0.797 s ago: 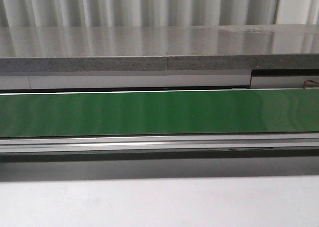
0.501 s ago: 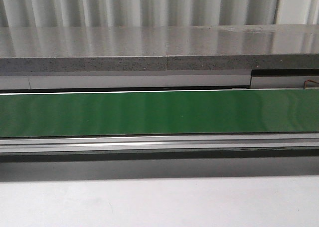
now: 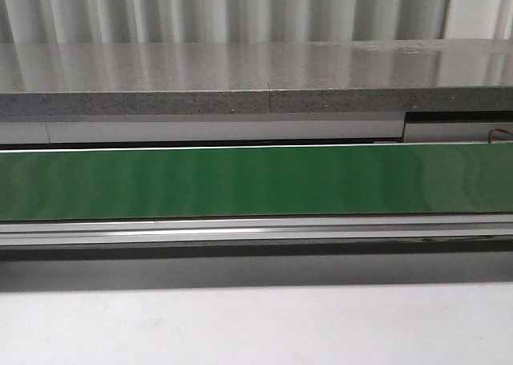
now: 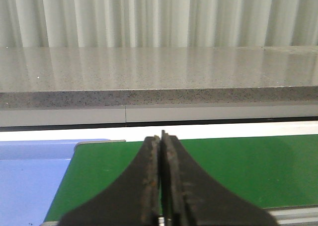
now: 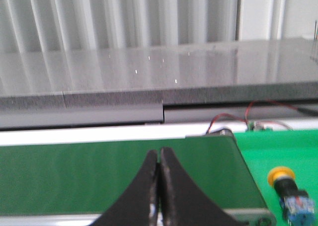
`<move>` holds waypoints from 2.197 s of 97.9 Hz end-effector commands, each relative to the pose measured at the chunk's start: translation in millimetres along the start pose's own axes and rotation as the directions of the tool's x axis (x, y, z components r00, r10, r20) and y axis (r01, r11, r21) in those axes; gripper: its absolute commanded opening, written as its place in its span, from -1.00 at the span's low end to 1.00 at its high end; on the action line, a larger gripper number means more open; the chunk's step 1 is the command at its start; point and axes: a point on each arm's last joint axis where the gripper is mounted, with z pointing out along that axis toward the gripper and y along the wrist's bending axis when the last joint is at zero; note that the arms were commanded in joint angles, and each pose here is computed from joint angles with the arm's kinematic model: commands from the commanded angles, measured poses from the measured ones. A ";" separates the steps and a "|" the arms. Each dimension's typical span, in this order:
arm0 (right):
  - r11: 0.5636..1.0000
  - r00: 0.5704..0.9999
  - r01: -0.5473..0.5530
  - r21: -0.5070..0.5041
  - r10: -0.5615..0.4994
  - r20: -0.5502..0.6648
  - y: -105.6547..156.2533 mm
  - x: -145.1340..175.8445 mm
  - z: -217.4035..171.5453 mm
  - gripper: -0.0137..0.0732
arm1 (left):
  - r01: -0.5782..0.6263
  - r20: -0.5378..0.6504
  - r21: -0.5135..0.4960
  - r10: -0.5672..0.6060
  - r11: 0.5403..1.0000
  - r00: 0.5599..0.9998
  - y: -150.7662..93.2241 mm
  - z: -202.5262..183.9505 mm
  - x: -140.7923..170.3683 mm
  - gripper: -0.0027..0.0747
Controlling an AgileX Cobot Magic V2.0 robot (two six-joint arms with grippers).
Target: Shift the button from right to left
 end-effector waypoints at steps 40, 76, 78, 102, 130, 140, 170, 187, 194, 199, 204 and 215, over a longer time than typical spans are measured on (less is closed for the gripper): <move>0.994 0.986 0.091 0.057 -0.082 -0.146 4.4 -101.4 2.6 -0.84 | 0.009 0.089 0.020 -0.010 1.000 0.996 -1.5 -2.1 -0.6 -0.98; 0.990 0.917 0.108 0.089 -0.064 -0.394 5.7 -148.3 45.9 -0.84 | 0.009 0.089 0.020 -0.010 1.000 0.996 -1.5 -2.1 -0.6 -0.98; 0.990 0.917 0.107 0.088 -0.064 -0.394 5.8 -147.8 47.8 -0.84 | 0.009 0.089 0.020 -0.010 1.000 0.996 -1.5 -2.1 -0.6 -0.98; 0.991 0.899 0.101 0.088 -0.053 -0.435 5.6 -142.6 52.4 -0.63 | 0.009 0.089 0.020 -0.010 1.000 0.996 -1.5 -2.1 -0.6 -0.98; 0.992 0.903 0.094 0.086 -0.049 -0.427 6.1 -143.3 52.8 0.75 | 0.009 0.089 0.020 -0.010 1.000 0.996 -1.5 -2.1 -0.6 -0.98; 0.995 0.906 0.056 0.086 -0.014 -0.423 7.7 -144.9 57.9 0.75 | 0.009 0.089 0.020 -0.010 1.000 0.996 -1.5 -2.1 -0.6 -0.98; 0.974 0.811 0.086 0.208 0.053 -0.582 -5.0 -165.5 119.8 0.67 | 0.009 0.089 0.020 -0.010 1.000 0.996 -1.5 -2.1 -0.6 -0.98; 0.944 0.757 0.159 0.290 0.072 -0.650 -29.4 -165.1 156.7 0.67 | 0.009 0.089 0.020 -0.010 1.000 0.996 -1.5 -2.1 -0.6 -0.98; 0.936 0.737 0.170 0.307 0.086 -0.670 -39.3 -163.1 169.0 0.62 | 0.009 0.089 0.020 -0.010 1.000 0.996 -1.5 -2.1 -0.6 -0.98; 0.933 0.720 0.175 0.314 0.096 -0.687 -46.5 -160.0 177.6 0.58 | 0.009 0.089 0.020 -0.010 1.000 0.996 -1.5 -2.1 -0.6 -0.98; 0.927 0.704 0.179 0.330 0.113 -0.701 -55.9 -155.2 186.4 0.57 | 0.009 0.089 0.020 -0.010 1.000 0.996 -1.5 -2.1 -0.6 -0.98; 0.906 0.652 0.198 0.375 0.164 -0.740 -81.5 -139.7 204.8 0.57 | 0.009 0.089 0.020 -0.010 1.000 0.996 -1.5 -2.1 -0.6 -0.98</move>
